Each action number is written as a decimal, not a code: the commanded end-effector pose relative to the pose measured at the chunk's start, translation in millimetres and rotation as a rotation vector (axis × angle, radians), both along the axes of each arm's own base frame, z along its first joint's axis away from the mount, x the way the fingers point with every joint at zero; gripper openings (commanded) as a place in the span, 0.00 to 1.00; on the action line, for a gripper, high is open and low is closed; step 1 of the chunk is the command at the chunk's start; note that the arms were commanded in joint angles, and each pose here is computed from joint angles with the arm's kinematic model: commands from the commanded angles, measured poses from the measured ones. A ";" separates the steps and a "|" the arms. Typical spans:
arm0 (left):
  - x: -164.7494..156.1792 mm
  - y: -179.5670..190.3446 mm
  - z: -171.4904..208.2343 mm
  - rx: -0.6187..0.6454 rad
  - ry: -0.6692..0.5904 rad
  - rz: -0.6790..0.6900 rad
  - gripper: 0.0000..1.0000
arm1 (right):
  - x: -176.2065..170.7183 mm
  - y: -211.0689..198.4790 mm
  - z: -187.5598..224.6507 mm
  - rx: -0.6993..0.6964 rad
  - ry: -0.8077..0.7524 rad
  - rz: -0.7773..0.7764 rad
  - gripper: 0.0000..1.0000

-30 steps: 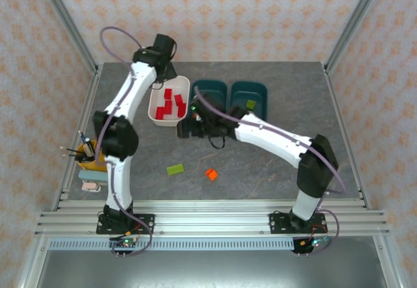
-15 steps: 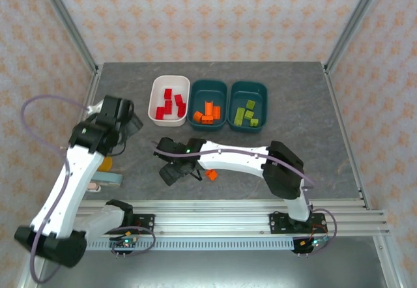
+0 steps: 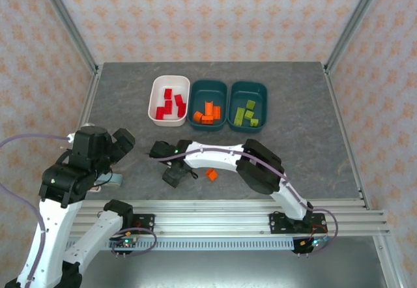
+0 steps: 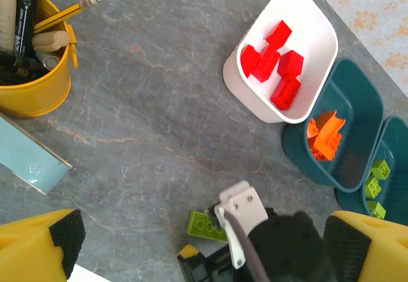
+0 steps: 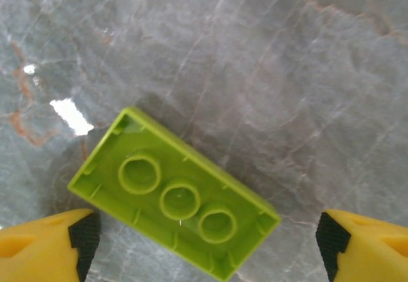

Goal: Sort the legos into containers by color

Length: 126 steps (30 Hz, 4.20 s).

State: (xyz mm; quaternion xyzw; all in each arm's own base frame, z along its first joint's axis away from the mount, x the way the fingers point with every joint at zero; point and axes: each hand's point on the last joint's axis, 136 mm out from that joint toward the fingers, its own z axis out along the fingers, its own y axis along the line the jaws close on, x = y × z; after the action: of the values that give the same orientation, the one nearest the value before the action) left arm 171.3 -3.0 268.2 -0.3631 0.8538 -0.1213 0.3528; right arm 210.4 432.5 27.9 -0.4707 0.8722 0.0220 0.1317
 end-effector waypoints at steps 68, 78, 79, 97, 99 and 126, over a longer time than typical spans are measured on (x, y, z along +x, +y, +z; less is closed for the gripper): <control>142.2 -201.7 -19.2 -0.260 0.036 -0.552 0.98 | 312.9 -263.3 45.3 0.268 0.135 -1.226 0.31; 161.5 -225.5 -7.5 -0.199 0.005 -0.603 0.97 | 314.9 -260.4 34.6 0.281 0.174 -1.231 0.55; 162.1 -226.7 -7.4 -0.197 0.004 -0.606 0.97 | 315.7 -260.0 39.0 0.289 0.168 -1.229 0.57; 81.1 -211.1 -98.7 -0.099 0.347 -0.567 0.90 | 203.3 -232.1 192.1 0.631 -0.091 -1.041 0.57; 71.1 -215.9 -114.8 -0.113 0.398 -0.527 0.89 | 158.9 -226.2 190.6 0.678 -0.084 -0.977 0.58; 29.5 -289.0 -242.1 -0.228 0.719 -0.025 0.79 | -35.1 -260.9 150.2 0.790 0.162 -0.897 0.87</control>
State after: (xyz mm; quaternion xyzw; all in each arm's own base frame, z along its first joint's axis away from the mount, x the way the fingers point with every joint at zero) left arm 196.6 -295.2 32.3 -0.3725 0.9220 -0.1024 -0.0259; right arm 183.3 175.2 185.2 0.0273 0.9145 0.3256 0.2386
